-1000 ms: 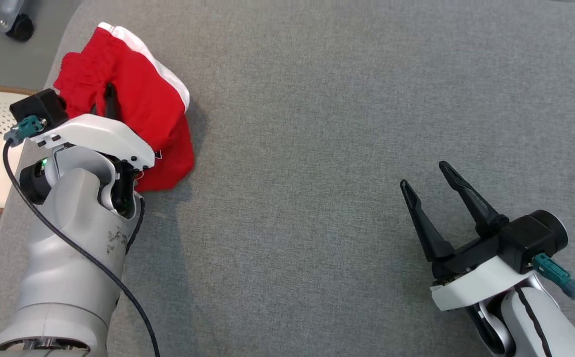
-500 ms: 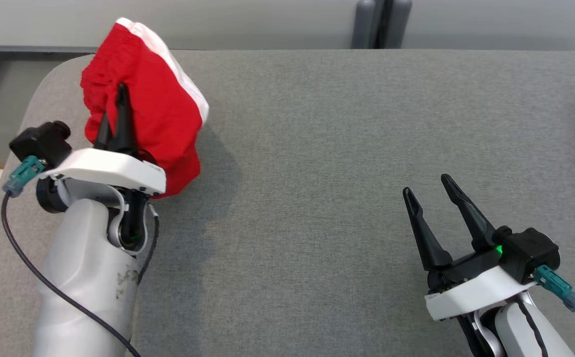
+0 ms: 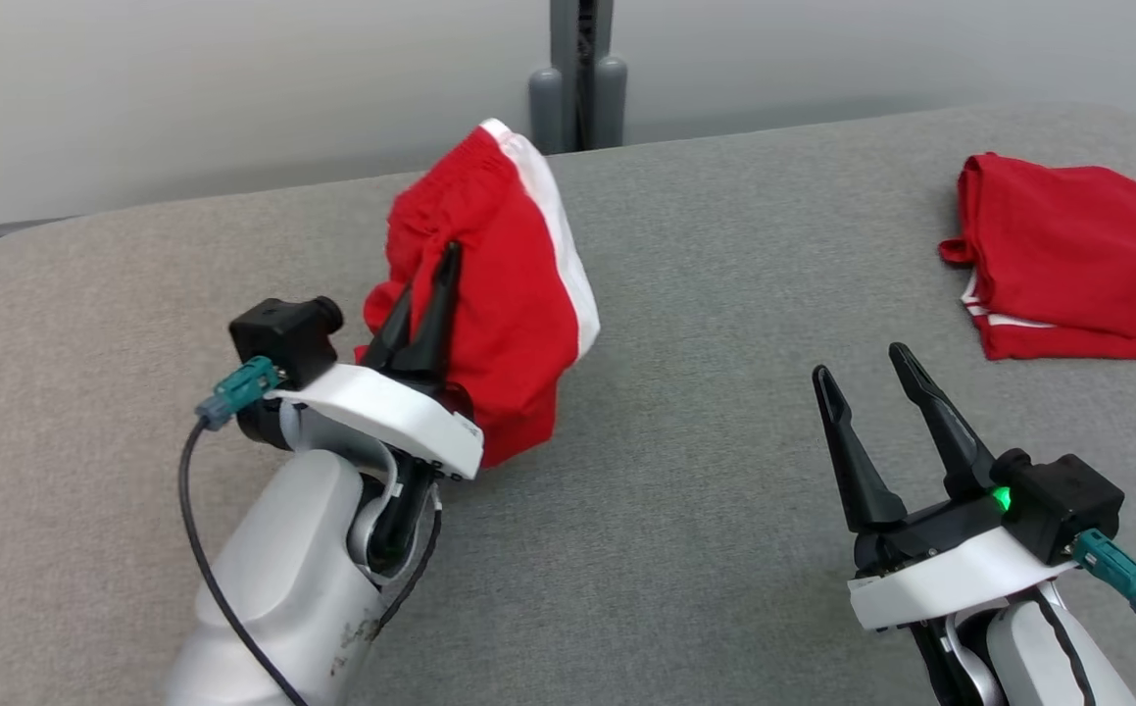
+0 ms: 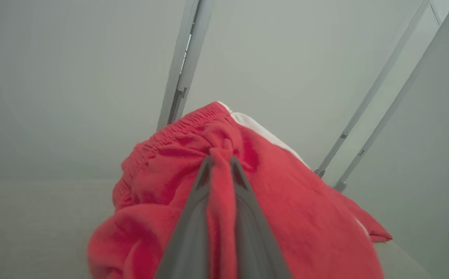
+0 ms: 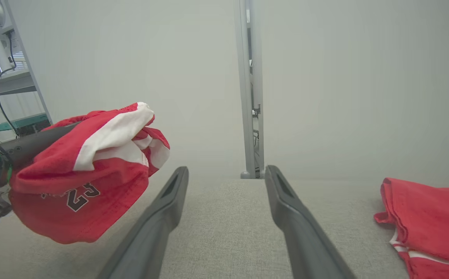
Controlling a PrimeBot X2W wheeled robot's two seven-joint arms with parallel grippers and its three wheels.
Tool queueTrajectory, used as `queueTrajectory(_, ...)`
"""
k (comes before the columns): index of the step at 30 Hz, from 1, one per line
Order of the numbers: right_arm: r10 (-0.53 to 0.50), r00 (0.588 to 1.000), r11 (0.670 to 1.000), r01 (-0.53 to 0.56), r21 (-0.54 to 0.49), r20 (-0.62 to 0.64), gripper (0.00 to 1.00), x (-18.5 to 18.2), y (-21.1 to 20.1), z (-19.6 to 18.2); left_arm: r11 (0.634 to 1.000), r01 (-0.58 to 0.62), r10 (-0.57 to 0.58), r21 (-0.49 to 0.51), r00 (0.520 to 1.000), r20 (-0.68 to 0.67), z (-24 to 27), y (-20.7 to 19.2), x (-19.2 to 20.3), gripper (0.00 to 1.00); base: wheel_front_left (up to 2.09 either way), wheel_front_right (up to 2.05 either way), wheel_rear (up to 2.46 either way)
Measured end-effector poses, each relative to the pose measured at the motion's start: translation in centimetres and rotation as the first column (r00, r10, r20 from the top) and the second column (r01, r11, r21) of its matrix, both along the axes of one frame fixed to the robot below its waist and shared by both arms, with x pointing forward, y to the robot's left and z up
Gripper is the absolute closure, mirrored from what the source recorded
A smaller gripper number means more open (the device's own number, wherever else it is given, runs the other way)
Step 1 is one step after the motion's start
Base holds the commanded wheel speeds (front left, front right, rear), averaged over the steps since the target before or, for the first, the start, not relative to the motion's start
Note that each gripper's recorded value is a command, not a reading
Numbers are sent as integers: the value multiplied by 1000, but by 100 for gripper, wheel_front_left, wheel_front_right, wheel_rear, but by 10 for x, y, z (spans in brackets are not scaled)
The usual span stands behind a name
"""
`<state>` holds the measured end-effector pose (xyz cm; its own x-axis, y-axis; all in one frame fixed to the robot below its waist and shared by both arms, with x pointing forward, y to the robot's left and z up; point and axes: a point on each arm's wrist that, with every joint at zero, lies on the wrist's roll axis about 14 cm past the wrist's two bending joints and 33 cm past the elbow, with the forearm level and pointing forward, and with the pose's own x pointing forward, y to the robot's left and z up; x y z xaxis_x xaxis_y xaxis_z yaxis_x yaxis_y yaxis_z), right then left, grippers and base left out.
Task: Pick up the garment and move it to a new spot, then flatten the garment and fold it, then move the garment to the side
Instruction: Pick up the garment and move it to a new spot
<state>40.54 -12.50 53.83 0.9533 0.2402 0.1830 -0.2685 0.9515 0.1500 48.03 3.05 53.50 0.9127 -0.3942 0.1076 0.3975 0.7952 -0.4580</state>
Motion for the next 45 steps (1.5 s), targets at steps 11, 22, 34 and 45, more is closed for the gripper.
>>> queueTrajectory(11, -138, 990, 990, 138, -5, 0, 0, -16, -45, 2, 936, 273, -284, 222, 958, 21, -26, -94, -29, 100, 0, 0, 0)
queueTrajectory(22, -195, 980, 981, 195, -4, -42, 0, -14, -61, -12, 861, 406, -371, 306, 914, -166, -108, -107, -60, 96, 0, 0, 0)
queueTrajectory(34, -118, 993, 993, 118, 3, -30, 0, -9, -37, -9, 926, 303, -246, 226, 937, -250, -116, -74, -70, 0, 0, 0, 0)
queueTrajectory(45, 13, 999, 1000, -12, 21, -52, 0, -12, 7, -16, 988, -39, 54, 150, 994, -98, -58, 2, -71, 0, 0, 0, 0)
